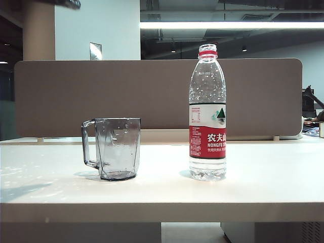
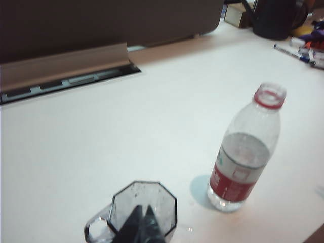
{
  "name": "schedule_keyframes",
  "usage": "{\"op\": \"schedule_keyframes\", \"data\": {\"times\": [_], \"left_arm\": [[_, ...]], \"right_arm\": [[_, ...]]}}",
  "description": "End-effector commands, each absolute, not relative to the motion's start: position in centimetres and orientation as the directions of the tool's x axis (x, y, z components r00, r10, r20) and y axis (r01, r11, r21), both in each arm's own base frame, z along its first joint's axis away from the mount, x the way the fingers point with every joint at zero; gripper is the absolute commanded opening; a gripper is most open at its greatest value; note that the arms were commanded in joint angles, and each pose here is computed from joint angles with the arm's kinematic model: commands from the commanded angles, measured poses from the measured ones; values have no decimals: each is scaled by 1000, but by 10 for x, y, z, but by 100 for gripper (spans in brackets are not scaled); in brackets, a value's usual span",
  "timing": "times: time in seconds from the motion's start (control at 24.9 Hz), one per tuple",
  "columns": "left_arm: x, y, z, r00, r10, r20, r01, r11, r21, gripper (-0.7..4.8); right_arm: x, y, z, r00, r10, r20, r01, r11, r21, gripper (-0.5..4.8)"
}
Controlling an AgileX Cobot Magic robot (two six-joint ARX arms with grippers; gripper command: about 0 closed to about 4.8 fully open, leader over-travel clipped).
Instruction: Pick up the mineral water bottle on the table and pour water into the mug until it's half full.
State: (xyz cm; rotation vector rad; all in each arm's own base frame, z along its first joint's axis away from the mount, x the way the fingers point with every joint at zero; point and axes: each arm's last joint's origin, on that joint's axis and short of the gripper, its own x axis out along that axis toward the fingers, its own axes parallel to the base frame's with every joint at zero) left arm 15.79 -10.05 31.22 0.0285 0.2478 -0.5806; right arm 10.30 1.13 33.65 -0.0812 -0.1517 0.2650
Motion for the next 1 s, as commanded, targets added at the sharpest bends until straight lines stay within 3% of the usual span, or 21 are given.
{"op": "schedule_keyframes", "data": {"times": [0.04,0.24,0.48,0.64,0.84,1.0], "left_arm": [[162,-103,306,801,-536,-266,546,837,-40,-1],[161,-102,303,795,-531,-295,545,838,-41,-1],[161,-102,303,795,-531,-295,545,838,-41,-1],[161,-102,303,794,-531,-295,545,838,-41,-1],[161,-102,302,791,-532,-302,539,840,-68,-1],[155,-99,285,722,-500,-478,520,848,-102,-1]], "right_arm": [[123,13,336,952,299,-62,-304,948,-96,59],[142,14,339,926,297,-231,-316,947,-49,68],[141,14,341,930,300,-215,-319,946,-59,95],[140,16,341,908,362,-209,-382,922,-61,117],[135,16,343,913,362,-189,-380,922,-69,117],[134,16,344,908,377,-184,-394,917,-66,117]]}}
